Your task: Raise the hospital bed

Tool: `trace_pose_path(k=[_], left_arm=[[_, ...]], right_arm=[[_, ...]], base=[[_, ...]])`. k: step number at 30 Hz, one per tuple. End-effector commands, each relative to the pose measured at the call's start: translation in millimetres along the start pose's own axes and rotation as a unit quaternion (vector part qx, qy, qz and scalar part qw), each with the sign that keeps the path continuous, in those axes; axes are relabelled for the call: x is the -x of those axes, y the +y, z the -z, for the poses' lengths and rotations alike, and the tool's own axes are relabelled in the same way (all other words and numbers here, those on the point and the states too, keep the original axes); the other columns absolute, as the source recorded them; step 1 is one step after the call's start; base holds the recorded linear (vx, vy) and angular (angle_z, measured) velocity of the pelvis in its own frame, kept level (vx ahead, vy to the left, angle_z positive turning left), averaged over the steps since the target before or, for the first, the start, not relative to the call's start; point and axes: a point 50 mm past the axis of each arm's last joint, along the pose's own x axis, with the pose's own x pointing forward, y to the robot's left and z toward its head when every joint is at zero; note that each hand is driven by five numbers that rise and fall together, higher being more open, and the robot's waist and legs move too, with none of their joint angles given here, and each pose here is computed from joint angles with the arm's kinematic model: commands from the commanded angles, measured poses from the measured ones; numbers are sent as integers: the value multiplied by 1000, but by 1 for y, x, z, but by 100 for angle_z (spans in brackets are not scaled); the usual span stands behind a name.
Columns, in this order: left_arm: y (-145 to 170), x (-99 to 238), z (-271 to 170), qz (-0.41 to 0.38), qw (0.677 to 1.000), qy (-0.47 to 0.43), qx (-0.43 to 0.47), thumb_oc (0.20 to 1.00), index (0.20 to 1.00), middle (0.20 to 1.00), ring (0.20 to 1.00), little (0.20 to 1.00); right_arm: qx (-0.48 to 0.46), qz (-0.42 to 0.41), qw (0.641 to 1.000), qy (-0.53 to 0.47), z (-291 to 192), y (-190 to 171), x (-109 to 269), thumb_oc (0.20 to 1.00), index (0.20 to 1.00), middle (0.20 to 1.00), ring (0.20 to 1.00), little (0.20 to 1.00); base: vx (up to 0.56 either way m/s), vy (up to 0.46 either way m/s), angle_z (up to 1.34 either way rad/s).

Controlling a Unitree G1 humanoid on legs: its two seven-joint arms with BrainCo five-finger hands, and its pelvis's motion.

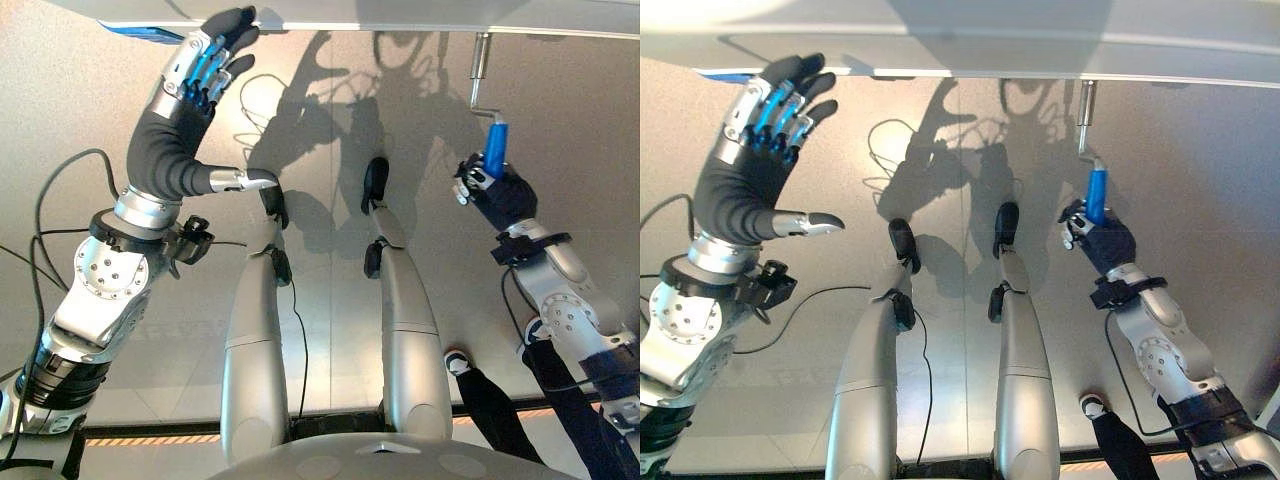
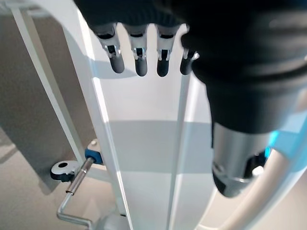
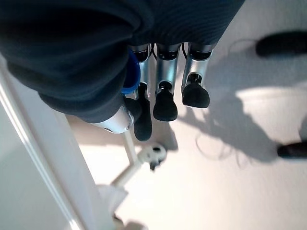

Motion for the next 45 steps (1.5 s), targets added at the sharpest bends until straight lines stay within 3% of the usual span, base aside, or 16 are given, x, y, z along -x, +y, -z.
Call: trace_pose_path(k=[1, 3, 12, 17, 23, 34, 45], left_arm=[[-9, -6, -15, 15, 998, -57, -18, 1000, 1000, 1000, 1000, 1000], [-12, -7, -12, 11, 998, -55, -5, 1000, 1000, 1000, 1000, 1000], [-22, -14, -8, -4, 997, -64, 33, 1000, 1000, 1000, 1000, 1000], [-29, -20, -12, -1, 994, -81, 72, 1000, 1000, 1000, 1000, 1000], [-38, -26, -13, 6, 989, -92, 118, 1000, 1000, 1000, 1000, 1000], [-45, -35, -17, 40, 988, -107, 106, 1000, 1000, 1000, 1000, 1000], [-45, -36, -17, 68, 988, -104, 94, 1000, 1000, 1000, 1000, 1000]], right_arm=[[16, -198, 975, -103, -36, 68, -14, 200, 200, 200, 200, 200], [17, -228, 969, -94, -32, 85, -26, 200, 200, 200, 200, 200], [85, -222, 967, -96, -33, 121, -83, 200, 200, 200, 200, 200], [134, -97, 986, -34, -13, 106, -136, 200, 200, 200, 200, 200], [177, 57, 981, 53, 6, 54, -157, 200, 200, 200, 200, 200], [222, 239, 922, 206, 43, -49, -104, 200, 200, 200, 200, 200], [190, 453, 841, 225, 11, -161, 5, 200, 200, 200, 200, 200]], base=[[0, 0, 0], [0, 0, 0], [0, 5, -1], [1, 17, 2], [2, 15, 0], [0, 7, 3], [2, 2, -1]])
